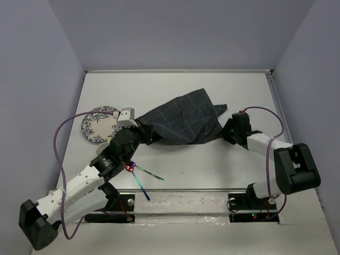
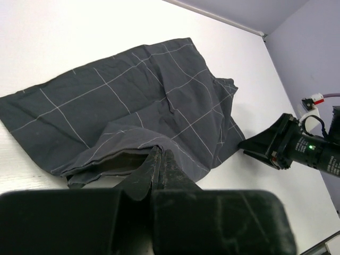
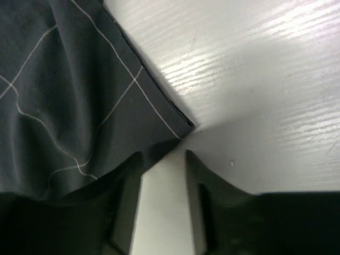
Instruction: Set the dinner table for one person
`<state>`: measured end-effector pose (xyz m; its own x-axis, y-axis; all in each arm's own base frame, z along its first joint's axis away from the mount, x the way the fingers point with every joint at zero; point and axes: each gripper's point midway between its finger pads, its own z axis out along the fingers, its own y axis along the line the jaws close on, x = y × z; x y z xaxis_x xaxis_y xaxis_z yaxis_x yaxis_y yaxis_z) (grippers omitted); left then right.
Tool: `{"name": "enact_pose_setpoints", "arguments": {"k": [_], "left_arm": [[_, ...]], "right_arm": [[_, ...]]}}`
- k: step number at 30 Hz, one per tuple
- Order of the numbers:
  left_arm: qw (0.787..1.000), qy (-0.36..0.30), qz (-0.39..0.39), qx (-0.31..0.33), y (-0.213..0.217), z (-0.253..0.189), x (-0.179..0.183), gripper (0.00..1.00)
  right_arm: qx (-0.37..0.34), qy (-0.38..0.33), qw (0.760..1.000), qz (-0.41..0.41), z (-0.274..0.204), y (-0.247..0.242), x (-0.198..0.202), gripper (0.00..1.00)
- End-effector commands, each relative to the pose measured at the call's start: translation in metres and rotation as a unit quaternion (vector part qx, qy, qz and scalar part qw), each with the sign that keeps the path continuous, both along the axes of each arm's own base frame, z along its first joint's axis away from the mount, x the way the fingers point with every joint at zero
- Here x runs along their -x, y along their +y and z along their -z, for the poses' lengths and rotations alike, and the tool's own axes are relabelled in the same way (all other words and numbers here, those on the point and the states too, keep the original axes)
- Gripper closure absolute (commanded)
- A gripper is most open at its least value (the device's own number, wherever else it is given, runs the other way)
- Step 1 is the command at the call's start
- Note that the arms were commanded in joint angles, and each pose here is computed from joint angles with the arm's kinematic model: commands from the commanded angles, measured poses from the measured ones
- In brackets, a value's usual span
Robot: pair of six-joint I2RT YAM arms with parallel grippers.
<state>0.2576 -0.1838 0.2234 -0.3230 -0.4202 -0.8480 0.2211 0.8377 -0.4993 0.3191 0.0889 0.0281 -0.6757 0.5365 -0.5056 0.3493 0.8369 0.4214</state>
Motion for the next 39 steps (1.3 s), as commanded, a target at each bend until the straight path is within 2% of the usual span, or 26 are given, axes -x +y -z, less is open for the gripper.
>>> {"name": "enact_pose_setpoints", "arguments": {"k": [1, 6, 8, 12, 13, 15, 16, 17, 24, 28, 29, 31, 32, 39], "left_arm": [[0.999, -0.025, -0.001, 0.028, 0.002, -0.019, 0.001, 1.0], [0.999, -0.029, 0.006, 0.036, 0.001, -0.024, 0.004, 1.0], [0.999, -0.032, 0.01, 0.039, 0.0, -0.027, 0.006, 1.0], [0.998, -0.036, 0.011, 0.041, 0.001, -0.031, 0.006, 1.0], [0.998, -0.037, 0.011, 0.042, 0.001, -0.032, 0.007, 1.0], [0.999, -0.035, 0.01, 0.039, 0.001, -0.03, 0.006, 1.0], [0.999, -0.035, 0.008, 0.038, 0.002, -0.03, 0.006, 1.0], [0.999, -0.034, 0.005, 0.036, 0.004, -0.029, 0.006, 1.0], [0.999, -0.034, -0.008, 0.033, 0.008, -0.03, 0.005, 1.0], [0.998, -0.049, -0.018, 0.04, 0.012, -0.048, 0.002, 1.0], [0.997, -0.06, -0.02, 0.044, 0.013, -0.061, 0.002, 1.0], [0.995, -0.081, -0.027, 0.051, 0.016, -0.086, 0.0, 1.0], [0.994, -0.091, -0.031, 0.046, 0.018, -0.095, 0.0, 1.0], [0.983, -0.157, -0.059, 0.076, 0.039, -0.174, 0.006, 1.0]], "right_arm": [[0.06, 0.042, 0.997, 0.026, 0.022, -0.009, 0.008, 0.63], [0.104, 0.059, 0.992, 0.034, 0.023, -0.009, 0.007, 0.66], [0.117, 0.065, 0.99, 0.043, 0.024, -0.015, 0.008, 0.75], [0.131, 0.066, 0.988, 0.047, 0.025, -0.017, 0.007, 0.81], [0.135, 0.069, 0.987, 0.048, 0.026, -0.018, 0.007, 0.87], [0.138, 0.065, 0.987, 0.052, 0.023, -0.019, 0.002, 0.9], [0.142, 0.066, 0.986, 0.054, 0.024, -0.02, 0.002, 0.97], [0.143, 0.061, 0.986, 0.055, 0.021, -0.02, -0.002, 1.0], [0.15, 0.014, 0.987, 0.054, -0.004, -0.023, -0.012, 1.0], [0.148, -0.059, 0.986, 0.038, -0.062, -0.019, -0.006, 1.0], [0.131, -0.112, 0.984, 0.047, -0.101, -0.021, -0.004, 1.0], [0.129, -0.155, 0.978, 0.044, -0.145, -0.022, 0.007, 1.0], [0.113, -0.203, 0.971, 0.054, -0.183, -0.028, 0.016, 1.0], [0.095, -0.313, 0.944, 0.05, -0.306, -0.044, 0.055, 1.0]]}}
